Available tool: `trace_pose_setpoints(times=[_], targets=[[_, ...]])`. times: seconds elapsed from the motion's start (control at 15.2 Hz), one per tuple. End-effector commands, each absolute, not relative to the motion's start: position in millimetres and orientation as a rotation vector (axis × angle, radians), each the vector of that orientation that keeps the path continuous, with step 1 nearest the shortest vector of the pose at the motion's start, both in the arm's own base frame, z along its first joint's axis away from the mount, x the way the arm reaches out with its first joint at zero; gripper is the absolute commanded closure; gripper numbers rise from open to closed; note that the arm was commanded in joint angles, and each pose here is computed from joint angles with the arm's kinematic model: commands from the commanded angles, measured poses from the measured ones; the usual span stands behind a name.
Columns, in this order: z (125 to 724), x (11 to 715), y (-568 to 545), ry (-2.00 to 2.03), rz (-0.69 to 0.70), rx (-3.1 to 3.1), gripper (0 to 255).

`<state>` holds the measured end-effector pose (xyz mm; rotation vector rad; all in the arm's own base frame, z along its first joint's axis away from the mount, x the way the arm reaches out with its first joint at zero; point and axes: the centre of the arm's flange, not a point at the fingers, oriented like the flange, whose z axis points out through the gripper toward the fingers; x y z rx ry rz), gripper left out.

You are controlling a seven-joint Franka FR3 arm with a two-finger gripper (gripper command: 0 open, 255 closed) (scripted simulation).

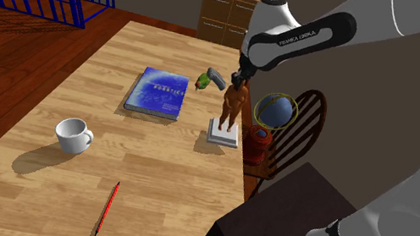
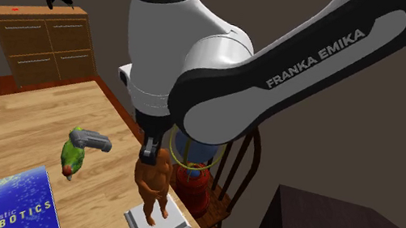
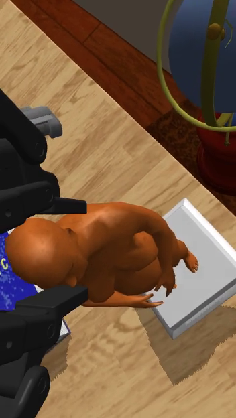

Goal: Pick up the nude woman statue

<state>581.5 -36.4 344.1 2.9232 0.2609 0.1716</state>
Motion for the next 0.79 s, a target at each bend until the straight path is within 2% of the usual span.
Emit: trace_pose_setpoints(times=[0.0,0.73], targets=[[354.8,581.9,-37.0,0.261,0.174,2.923,255],[408.4,581.9,-37.0,0.261,0.174,2.923,255]])
